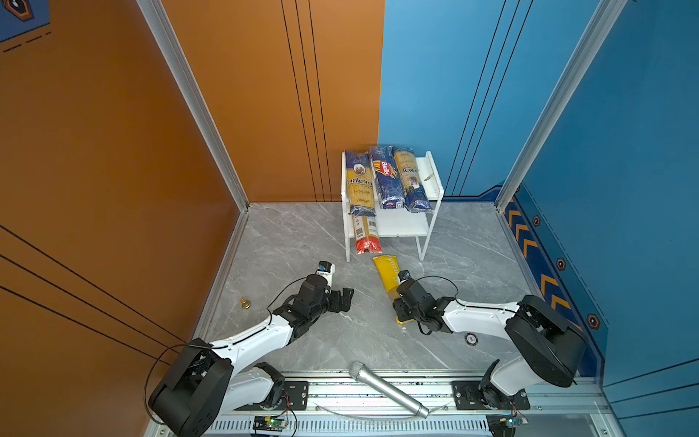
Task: Arrange pasta packages on shelves
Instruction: Pick up the pasta bag from the center of the table.
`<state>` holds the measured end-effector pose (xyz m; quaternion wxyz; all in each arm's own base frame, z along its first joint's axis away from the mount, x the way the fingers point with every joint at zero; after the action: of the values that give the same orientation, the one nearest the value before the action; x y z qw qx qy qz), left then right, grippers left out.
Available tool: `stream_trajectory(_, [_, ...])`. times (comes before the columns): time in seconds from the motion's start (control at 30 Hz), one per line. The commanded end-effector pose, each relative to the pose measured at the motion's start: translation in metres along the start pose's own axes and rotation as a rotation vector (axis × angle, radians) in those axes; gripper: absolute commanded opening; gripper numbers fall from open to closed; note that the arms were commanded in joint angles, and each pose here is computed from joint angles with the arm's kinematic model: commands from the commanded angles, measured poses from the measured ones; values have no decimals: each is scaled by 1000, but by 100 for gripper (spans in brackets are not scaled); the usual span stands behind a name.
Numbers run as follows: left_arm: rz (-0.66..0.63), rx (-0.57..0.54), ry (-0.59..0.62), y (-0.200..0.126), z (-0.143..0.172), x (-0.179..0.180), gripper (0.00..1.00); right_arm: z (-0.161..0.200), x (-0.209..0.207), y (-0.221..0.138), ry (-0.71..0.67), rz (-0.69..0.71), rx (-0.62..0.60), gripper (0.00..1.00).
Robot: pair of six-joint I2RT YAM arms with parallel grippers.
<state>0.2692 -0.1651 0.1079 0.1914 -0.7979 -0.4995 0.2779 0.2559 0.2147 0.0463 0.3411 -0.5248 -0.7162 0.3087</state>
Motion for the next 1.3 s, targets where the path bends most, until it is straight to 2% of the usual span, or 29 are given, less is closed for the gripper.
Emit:
stream_trajectory(0.0, [10, -7, -11, 1, -2, 0, 98, 19, -12, -6, 31, 4, 84, 18])
stream_trajectory(0.1, [9, -4, -9, 1, -1, 0, 98, 11, -14, -12, 54, -17, 70, 14])
stream_trajectory(0.17, [10, -5, -10, 1, -1, 0, 98, 8, -14, -16, 57, -33, 59, 2])
stream_trajectory(0.2, [9, -4, -10, 1, -1, 0, 98, 7, -14, -18, 60, -39, 55, 0])
stream_trajectory(0.53, [4, -7, -10, 0, 0, 2, 98, -8, -11, -41, 95, -104, -12, 0])
stream_trajectory(0.87, [5, -7, -10, 1, 0, 2, 98, -43, -3, -107, 101, -189, -140, 0])
stream_trajectory(1.27, [9, -8, -4, 1, 0, 1, 98, -71, -15, -182, 134, -180, -214, 0])
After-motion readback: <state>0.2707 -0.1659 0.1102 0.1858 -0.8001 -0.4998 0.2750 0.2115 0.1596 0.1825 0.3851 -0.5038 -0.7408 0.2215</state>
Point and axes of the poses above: each gripper's point midway between its finger pads, its own y axis out along the fingers, its own x axis along the line the jaws close on, z = x × y, the point moved 3 cm from there along -y, back along the fingers, and after that the axes turned 6 degrees about y, right-handed, at the moved point
